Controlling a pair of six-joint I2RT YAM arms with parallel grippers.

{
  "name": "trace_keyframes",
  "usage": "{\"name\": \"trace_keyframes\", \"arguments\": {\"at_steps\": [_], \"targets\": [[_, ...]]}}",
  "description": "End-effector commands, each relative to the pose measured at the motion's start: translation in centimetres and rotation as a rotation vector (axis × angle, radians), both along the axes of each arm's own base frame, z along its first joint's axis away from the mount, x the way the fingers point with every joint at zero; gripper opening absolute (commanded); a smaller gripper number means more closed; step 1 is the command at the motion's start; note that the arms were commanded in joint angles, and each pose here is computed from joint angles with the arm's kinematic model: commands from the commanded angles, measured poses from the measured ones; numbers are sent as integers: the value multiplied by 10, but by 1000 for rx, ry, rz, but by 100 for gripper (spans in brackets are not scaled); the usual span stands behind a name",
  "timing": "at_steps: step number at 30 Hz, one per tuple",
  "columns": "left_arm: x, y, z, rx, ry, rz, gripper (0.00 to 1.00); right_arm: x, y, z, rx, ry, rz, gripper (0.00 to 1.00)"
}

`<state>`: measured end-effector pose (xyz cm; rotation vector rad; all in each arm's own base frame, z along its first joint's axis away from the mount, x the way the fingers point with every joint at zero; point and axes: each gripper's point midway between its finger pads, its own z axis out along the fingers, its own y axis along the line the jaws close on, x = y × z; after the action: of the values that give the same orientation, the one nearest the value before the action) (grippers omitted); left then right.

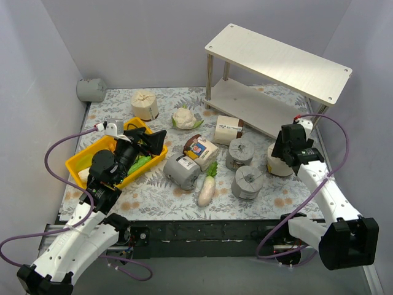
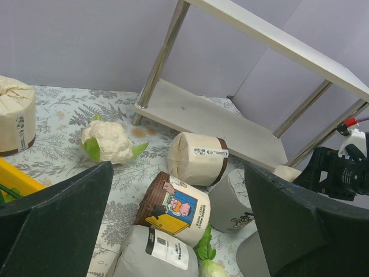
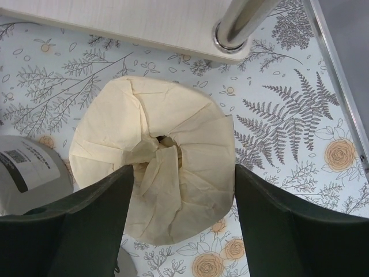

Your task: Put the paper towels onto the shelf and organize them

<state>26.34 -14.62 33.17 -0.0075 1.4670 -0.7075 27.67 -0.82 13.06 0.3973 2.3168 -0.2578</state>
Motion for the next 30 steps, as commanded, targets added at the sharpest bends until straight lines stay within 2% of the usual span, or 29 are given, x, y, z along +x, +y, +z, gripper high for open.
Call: {"name": "trace_keyframes", "arguments": {"at_steps": [1,4,9,13,17,30], "targets": [[-2,-1,8,-12,-19,-9,98,-3,-14,-5,29,-9,-83,77],[-1,-2,7,-10,-17,-15,98,-4,-23,-5,56,-18,-133,77],[-1,-2,6,-9,-15,-14,98,-1,-17,-5,139,-58,-107,77],[-1,-3,6,-10,-15,-18,98,-1,-21,3,145,-73,-117,80],[-1,-3,6,-9,-14,-20,98,-2,-28,12,128,-103,-147,80],[0,-4,5,-7,-10,-20,98,-2,-40,-15,171,-70,-208,76]]}}
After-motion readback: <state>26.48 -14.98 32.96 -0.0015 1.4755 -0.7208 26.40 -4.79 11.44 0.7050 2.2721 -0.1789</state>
